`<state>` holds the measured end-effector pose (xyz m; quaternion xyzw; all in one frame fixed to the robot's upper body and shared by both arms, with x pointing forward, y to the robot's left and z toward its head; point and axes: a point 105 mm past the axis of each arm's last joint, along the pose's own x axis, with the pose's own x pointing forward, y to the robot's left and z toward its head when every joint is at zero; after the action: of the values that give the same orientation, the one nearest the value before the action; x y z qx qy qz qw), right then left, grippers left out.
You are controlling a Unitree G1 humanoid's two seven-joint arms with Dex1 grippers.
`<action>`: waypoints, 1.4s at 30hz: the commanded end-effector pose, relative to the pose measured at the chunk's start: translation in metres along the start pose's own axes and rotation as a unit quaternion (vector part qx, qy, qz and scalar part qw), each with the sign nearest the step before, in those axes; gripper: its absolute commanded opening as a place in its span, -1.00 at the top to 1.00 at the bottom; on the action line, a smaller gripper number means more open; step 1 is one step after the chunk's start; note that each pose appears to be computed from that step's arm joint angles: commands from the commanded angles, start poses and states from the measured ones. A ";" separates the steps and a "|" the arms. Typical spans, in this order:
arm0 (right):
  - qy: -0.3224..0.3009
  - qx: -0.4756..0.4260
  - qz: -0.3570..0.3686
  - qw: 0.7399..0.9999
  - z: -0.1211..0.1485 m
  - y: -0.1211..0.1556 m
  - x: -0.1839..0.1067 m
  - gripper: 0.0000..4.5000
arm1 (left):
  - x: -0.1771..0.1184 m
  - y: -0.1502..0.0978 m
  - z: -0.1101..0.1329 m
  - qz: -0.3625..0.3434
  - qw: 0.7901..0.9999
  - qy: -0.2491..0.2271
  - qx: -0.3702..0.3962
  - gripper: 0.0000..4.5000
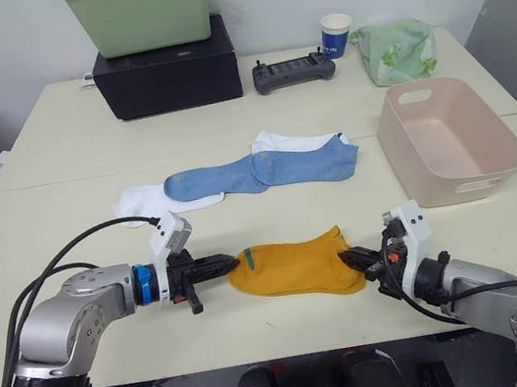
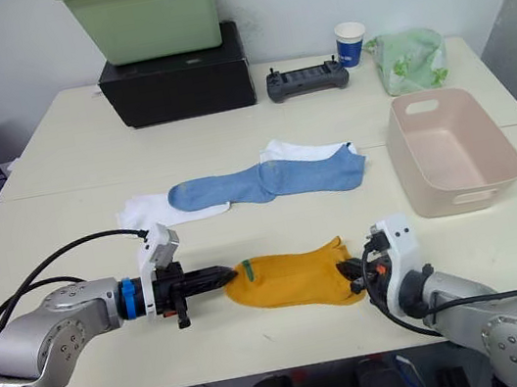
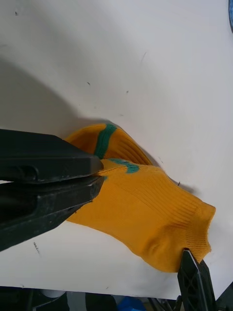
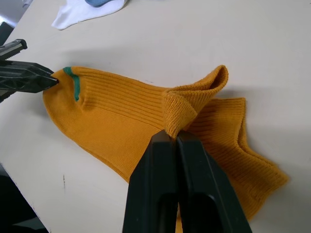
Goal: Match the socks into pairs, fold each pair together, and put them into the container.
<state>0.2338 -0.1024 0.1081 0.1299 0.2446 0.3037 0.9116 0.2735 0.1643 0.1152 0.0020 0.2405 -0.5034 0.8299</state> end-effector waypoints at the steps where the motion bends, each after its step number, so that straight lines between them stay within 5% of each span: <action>1: -0.017 -0.010 -0.001 1.000 0.008 0.000 -0.006 0.42 | -0.004 0.002 0.005 0.009 1.000 -0.009 0.021 0.73; 6: -0.012 -0.024 -0.008 1.000 0.011 -0.011 -0.014 -0.39 | -0.008 0.009 0.008 0.026 0.999 -0.014 0.031 0.01; 8: -0.007 -0.043 -0.009 0.999 0.015 -0.019 -0.017 -0.39 | -0.007 0.013 0.010 0.034 0.999 -0.023 0.030 -0.28; 21: 0.013 -0.079 0.034 0.996 0.018 -0.034 -0.007 -0.39 | 0.011 0.011 0.002 0.028 0.998 -0.011 0.056 -0.28; 25: 0.008 -0.066 0.050 0.997 0.019 -0.031 -0.001 -0.31 | 0.013 0.010 0.002 0.026 0.998 -0.014 0.057 0.28; 30: 0.004 -0.065 0.053 0.996 0.023 -0.031 0.000 0.38 | 0.014 0.009 0.003 0.022 0.998 -0.015 0.059 0.99; 34: 0.007 -0.059 0.063 0.996 0.022 -0.027 -0.001 0.98 | 0.013 0.007 0.002 0.017 0.998 -0.014 0.061 1.00; 42: -0.010 -0.031 0.076 0.997 0.028 -0.020 -0.010 0.98 | 0.004 0.004 0.014 0.007 0.998 -0.042 0.035 1.00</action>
<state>0.2539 -0.1295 0.1143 0.1199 0.2395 0.3668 0.8909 0.2842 0.1598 0.1068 0.0115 0.2160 -0.4964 0.8407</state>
